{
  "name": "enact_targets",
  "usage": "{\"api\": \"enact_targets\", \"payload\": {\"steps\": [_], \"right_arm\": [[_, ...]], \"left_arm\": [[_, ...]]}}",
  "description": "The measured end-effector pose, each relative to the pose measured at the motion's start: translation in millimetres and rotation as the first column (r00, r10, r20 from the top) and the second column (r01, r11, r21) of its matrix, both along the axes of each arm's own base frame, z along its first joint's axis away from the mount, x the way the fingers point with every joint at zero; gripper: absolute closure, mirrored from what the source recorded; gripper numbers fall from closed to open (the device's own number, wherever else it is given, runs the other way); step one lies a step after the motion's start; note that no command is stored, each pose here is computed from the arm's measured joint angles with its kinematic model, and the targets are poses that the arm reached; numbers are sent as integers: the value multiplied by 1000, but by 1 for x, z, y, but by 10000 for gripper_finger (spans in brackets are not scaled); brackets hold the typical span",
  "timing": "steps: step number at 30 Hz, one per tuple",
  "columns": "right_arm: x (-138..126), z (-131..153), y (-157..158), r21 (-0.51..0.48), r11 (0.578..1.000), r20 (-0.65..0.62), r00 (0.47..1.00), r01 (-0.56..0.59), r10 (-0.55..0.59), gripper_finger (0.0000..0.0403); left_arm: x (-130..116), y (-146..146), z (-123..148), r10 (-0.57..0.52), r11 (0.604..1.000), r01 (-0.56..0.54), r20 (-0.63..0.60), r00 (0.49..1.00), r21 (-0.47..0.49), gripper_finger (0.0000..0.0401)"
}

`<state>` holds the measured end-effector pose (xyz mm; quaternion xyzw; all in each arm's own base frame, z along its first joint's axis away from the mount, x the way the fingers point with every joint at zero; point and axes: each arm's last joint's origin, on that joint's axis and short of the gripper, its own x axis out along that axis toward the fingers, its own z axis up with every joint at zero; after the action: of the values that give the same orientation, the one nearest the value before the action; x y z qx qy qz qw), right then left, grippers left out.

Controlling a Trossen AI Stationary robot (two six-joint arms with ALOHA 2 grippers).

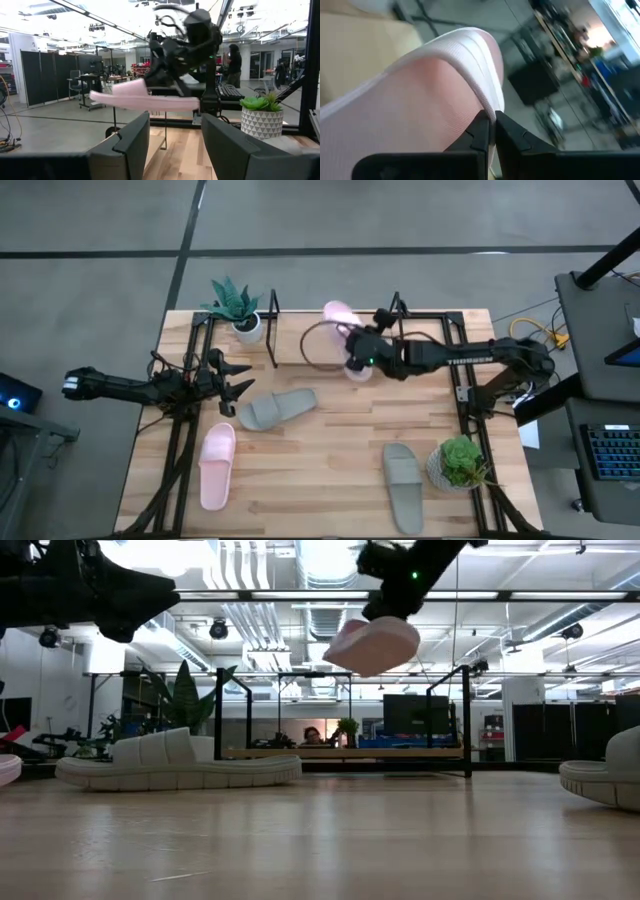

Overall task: Pick and place slides into the shelf
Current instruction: Put the right pink slide on the shelf

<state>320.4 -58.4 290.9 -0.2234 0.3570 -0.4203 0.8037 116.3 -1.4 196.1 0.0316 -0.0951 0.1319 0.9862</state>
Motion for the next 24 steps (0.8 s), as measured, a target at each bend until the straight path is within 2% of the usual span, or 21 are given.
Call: {"api": "enact_targets", "payload": {"steps": [14, 24], "right_arm": [[-19, -24, -54, 0, 983, -75, 980, 182, -182, 390], [-9, -64, -76, -25, 970, -241, 940, 242, -240, 390]], "left_arm": [[-1, 0, 1, 1, 1000, -1, 5, 1000, 6, 234], [-1, 0, 1, 1, 1000, -1, 12, 1000, 5, 234]]}}
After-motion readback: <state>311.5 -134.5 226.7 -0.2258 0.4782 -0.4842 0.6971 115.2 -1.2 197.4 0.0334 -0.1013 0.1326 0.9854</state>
